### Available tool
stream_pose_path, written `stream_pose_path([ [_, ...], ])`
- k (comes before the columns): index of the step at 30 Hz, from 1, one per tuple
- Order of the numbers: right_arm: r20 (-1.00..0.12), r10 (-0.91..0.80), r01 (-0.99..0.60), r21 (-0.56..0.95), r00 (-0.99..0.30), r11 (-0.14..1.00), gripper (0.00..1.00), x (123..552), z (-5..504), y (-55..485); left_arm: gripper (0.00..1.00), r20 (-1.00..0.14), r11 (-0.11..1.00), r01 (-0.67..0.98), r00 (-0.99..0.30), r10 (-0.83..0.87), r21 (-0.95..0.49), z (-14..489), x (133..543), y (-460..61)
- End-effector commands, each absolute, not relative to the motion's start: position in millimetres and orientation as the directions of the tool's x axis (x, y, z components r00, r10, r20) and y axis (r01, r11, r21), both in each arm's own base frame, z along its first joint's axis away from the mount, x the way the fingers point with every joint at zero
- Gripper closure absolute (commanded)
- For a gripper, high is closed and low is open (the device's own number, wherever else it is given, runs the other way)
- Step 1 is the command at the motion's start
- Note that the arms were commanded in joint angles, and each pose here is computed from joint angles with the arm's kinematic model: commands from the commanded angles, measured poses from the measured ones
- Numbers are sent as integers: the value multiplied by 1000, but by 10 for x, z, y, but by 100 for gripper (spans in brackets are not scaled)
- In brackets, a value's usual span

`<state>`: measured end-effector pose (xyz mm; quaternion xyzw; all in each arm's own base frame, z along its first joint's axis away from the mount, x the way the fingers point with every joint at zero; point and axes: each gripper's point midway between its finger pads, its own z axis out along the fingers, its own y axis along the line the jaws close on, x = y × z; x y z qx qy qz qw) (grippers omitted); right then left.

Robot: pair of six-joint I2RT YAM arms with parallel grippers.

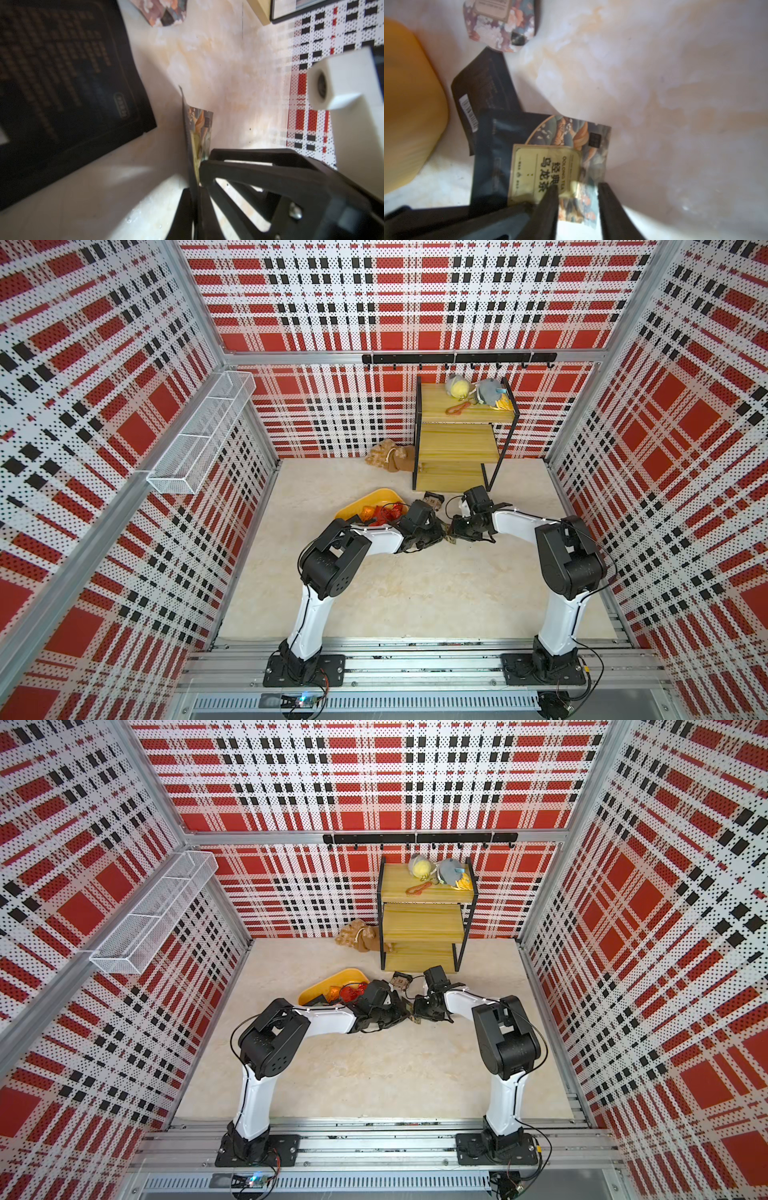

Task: Put the tea bags into the storage box
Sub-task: Pick up the tea bag from the center of the board, then place the tea bag in the storage box.

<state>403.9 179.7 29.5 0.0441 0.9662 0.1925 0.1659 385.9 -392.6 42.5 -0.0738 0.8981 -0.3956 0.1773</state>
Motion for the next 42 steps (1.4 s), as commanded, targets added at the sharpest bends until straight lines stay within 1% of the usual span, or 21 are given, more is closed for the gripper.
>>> stream_pose_path([
  [1,-241,163,82,313,-957,946,45,3836,165,1593,100,-297,671,52,-920,-257,-740,600,3863,-3972],
  [2,-241,196,112,323,-951,940,43,3848,218,1585,100,-300,671,55,-919,-255,-739,612,3866,-3971],
  [4,-260,216,123,334,-941,934,38,3876,322,1567,100,-307,667,63,-917,-254,-742,672,3866,-3973],
  [6,-281,243,134,354,-929,925,36,3897,419,1555,100,-317,661,75,-913,-255,-747,756,3866,-3972],
  [9,-320,278,148,376,-906,915,28,3936,526,1532,100,-347,650,97,-899,-268,-754,992,3886,-3925],
  [12,-348,295,147,393,-890,908,24,4000,577,1544,100,-382,648,111,-876,-294,-753,1276,3942,-3770],
  [17,-383,313,135,424,-869,895,23,4201,616,1611,100,-433,655,111,-830,-353,-747,1690,4055,-3338],
  [22,-377,333,126,478,-864,869,24,4458,643,1768,100,-468,677,80,-780,-414,-732,1916,4110,-2818],
  [26,-346,366,140,533,-864,835,25,4620,614,1898,100,-479,705,22,-749,-458,-709,1882,4106,-2381],
  [31,-319,406,167,573,-856,802,27,4788,546,1994,100,-479,755,-64,-737,-476,-652,1615,4051,-1911],
  [35,-291,429,190,595,-855,781,30,4884,487,2054,100,-462,768,-118,-738,-492,-630,1406,4008,-1669],
  [41,-249,448,215,618,-859,756,33,4938,371,2129,100,-459,776,-160,-726,-512,-611,1289,3995,-1444],
  [42,-246,450,217,620,-859,754,34,4942,357,2133,96,-457,775,-161,-728,-511,-611,1282,3992,-1435],
])
